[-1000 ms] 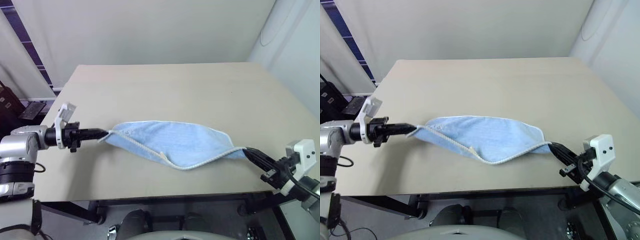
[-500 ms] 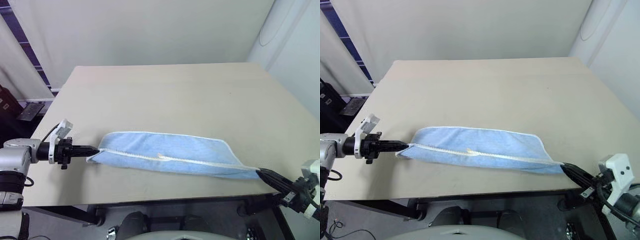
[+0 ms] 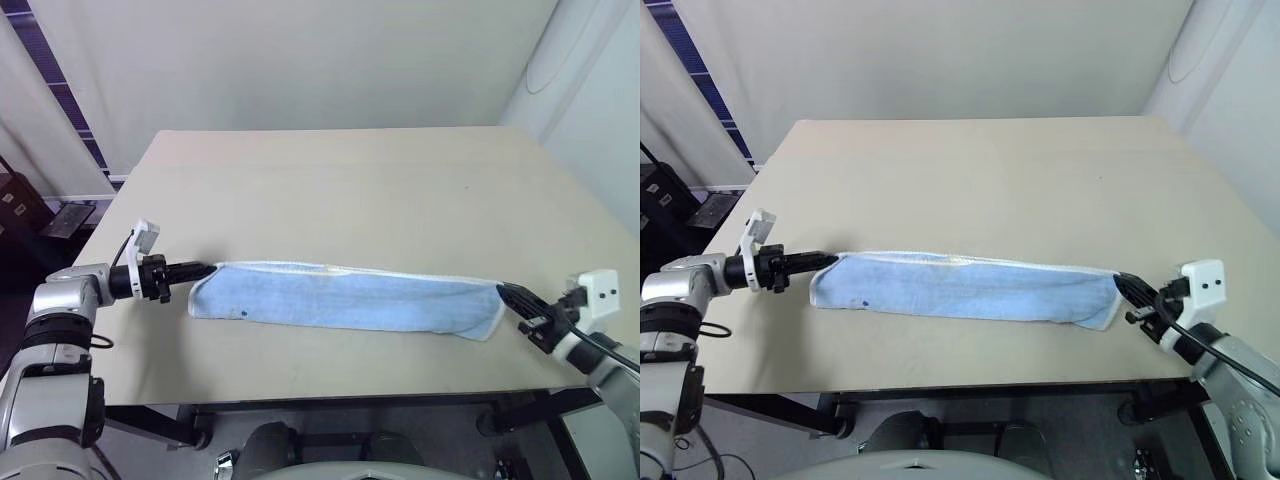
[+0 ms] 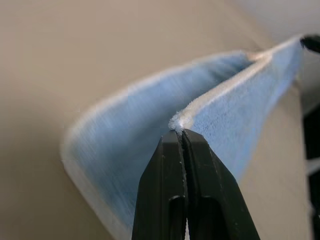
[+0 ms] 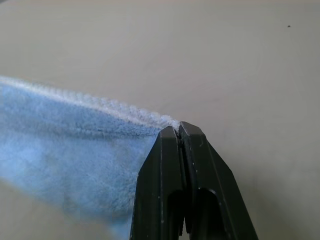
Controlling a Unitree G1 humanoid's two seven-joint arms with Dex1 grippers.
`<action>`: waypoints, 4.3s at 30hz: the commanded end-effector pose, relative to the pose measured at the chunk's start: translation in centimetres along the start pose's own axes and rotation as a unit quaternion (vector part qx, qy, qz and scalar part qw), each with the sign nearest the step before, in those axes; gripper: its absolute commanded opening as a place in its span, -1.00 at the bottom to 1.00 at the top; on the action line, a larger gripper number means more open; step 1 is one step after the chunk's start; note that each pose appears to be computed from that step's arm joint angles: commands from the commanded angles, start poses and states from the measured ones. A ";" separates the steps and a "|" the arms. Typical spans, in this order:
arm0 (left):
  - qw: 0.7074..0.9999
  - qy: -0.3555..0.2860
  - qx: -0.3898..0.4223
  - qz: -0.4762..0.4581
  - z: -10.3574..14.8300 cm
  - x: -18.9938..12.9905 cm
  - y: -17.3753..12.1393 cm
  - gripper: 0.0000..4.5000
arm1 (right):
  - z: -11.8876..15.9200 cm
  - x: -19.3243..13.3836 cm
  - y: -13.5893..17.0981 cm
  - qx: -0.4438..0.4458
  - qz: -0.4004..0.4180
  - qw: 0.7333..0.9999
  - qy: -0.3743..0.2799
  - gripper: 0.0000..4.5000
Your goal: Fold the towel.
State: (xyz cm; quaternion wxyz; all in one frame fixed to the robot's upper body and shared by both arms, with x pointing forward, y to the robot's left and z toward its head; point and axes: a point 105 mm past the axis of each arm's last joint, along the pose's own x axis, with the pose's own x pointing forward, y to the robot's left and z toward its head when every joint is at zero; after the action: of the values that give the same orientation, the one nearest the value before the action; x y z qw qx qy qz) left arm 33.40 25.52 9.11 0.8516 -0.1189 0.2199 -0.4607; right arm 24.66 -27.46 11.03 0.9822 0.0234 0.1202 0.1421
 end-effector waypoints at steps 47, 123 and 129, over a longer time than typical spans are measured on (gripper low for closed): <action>0.992 -0.062 0.010 -0.114 1.4 5.6 -4.4 0.46 | -4.8 -1.1 6.6 0.433 0.151 0.878 0.138 0.74; 0.986 -0.012 0.089 -0.140 -0.5 6.5 -7.5 0.46 | -1.5 11.0 18.4 -0.097 0.328 0.931 0.125 -0.90; 0.985 -0.021 0.092 -0.143 0.6 6.4 -7.2 0.46 | -2.2 9.3 19.5 -0.115 0.379 0.908 0.134 -0.09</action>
State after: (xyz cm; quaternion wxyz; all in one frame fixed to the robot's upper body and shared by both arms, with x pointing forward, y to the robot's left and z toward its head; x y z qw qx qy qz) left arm 31.03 16.22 9.66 0.7891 -0.0902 0.1581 -0.5867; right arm 28.21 -6.69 7.30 0.8358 -0.0519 0.2384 0.4919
